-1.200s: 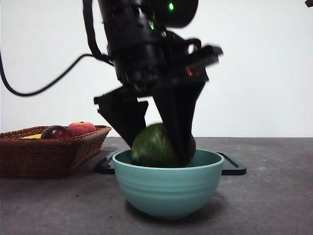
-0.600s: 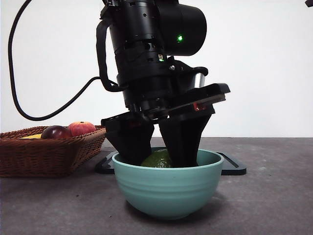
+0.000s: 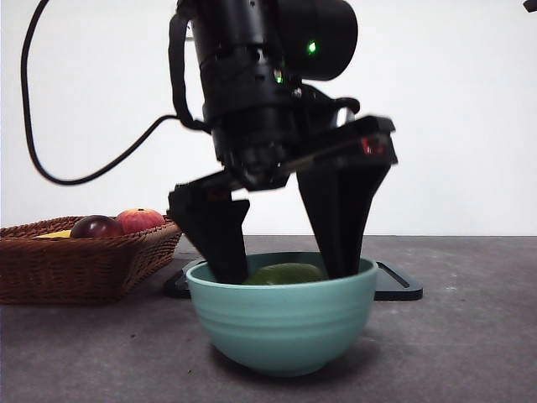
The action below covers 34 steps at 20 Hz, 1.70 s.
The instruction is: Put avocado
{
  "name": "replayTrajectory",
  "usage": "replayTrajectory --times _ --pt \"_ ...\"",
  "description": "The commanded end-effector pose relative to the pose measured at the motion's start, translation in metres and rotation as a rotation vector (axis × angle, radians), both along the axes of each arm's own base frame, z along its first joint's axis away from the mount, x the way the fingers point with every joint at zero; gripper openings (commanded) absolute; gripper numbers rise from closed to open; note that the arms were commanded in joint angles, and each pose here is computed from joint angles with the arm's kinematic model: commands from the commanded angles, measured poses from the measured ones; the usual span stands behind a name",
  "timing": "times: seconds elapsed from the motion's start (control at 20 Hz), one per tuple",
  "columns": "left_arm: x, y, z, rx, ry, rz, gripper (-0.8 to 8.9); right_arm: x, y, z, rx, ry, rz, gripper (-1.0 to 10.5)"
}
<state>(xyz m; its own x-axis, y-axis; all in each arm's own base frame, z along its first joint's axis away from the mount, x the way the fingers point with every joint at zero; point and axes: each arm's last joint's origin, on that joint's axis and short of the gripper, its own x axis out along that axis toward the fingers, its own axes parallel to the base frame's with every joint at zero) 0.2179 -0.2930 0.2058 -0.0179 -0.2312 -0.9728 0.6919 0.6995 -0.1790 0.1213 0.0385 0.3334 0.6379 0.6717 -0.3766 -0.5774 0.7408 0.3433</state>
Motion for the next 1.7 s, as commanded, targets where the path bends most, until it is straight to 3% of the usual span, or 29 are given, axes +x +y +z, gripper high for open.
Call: replayTrajectory --times 0.05,0.35,0.65,0.85,1.2,1.4,1.5,1.7 --pt "-0.001 -0.006 0.023 -0.04 -0.038 -0.033 4.99 -0.001 0.0 0.006 0.008 -0.014 0.002 5.8" --pt "-0.02 0.026 0.097 -0.183 -0.173 -0.081 4.98 -0.001 0.0 0.005 0.01 -0.006 0.002 5.8" --pt "-0.052 0.097 0.18 -0.36 -0.427 -0.056 4.99 -0.001 0.001 0.005 0.009 -0.006 0.002 5.8" --pt "-0.079 0.148 0.209 -0.424 -0.538 0.02 4.99 -0.001 0.001 0.005 0.008 -0.007 0.002 5.8" --pt "-0.129 0.208 0.203 -0.444 -0.642 0.115 5.0 -0.001 0.001 0.005 0.006 -0.006 0.003 5.8" --pt "-0.154 0.232 0.174 -0.488 -0.668 0.137 5.12 0.0 0.0 0.005 0.0 -0.005 -0.011 5.8" --pt "-0.165 0.242 0.161 -0.51 -0.681 0.146 5.72 0.0 0.0 0.005 -0.01 -0.007 -0.03 5.8" --pt "-0.183 0.259 0.142 -0.552 -0.693 0.178 5.7 0.005 0.001 0.002 -0.019 0.018 -0.042 5.8"
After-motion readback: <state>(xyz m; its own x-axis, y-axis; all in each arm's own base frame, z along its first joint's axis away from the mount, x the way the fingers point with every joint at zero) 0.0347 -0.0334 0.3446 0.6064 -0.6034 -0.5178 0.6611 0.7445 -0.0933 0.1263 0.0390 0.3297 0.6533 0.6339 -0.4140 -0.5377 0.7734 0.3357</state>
